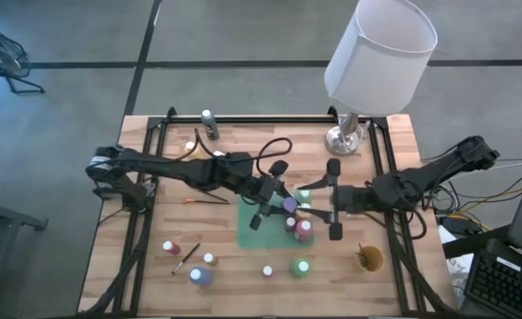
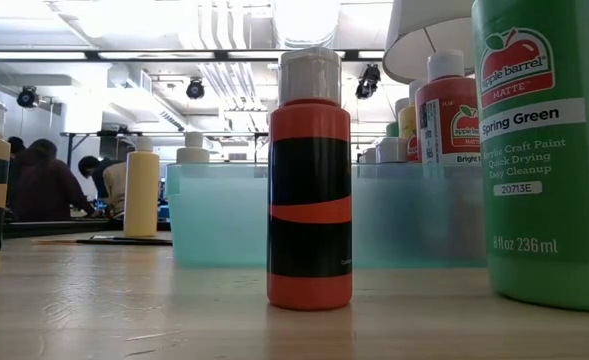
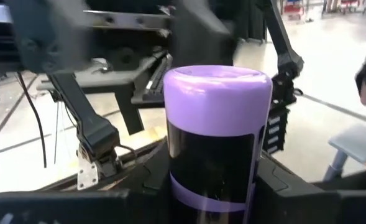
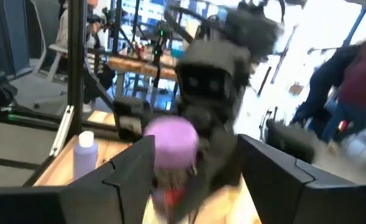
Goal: Pick & Place Paint Supplies
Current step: Put the purple paint bottle into the green bin
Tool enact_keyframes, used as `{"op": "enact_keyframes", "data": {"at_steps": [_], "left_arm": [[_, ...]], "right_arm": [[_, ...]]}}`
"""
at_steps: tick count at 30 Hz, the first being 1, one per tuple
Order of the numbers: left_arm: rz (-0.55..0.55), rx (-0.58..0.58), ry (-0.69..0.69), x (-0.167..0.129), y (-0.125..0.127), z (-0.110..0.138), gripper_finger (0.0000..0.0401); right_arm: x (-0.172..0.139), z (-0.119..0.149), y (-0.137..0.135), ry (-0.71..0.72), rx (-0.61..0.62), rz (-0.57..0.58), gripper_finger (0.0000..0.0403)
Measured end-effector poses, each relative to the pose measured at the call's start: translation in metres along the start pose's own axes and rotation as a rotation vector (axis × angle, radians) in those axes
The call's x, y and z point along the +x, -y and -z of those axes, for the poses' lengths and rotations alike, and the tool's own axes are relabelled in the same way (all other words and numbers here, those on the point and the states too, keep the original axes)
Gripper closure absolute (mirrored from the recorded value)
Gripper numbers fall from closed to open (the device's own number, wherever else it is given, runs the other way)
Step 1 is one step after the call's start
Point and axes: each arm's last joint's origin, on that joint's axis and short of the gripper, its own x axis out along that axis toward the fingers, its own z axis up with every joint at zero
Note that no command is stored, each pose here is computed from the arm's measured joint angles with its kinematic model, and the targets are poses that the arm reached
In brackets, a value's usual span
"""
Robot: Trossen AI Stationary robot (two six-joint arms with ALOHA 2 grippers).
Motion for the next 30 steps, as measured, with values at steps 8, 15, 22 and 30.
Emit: {"op": "enact_keyframes", "data": {"at_steps": [8, 15, 22, 30], "left_arm": [[0.011, 0.076, -0.118, -0.018, 0.011, -0.007, 0.0276], [-0.045, 0.121, -0.372, -0.028, 0.028, -0.005, 0.0276], [0.024, 0.523, -0.480, -0.022, 0.072, -0.007, 0.0276], [0.066, 1.036, -0.484, -0.014, 0.122, -0.014, 0.0276]], "right_arm": [[-0.016, 0.018, 0.001, -0.218, 0.135, -0.021, 0.0159], [-0.015, 0.036, -0.004, -0.382, 0.190, 0.008, 0.0174], [-0.016, 0.041, -0.002, -0.415, 0.204, 0.086, 0.0182], [-0.014, 0.041, 0.011, -0.410, 0.294, 0.133, 0.0169]]}}
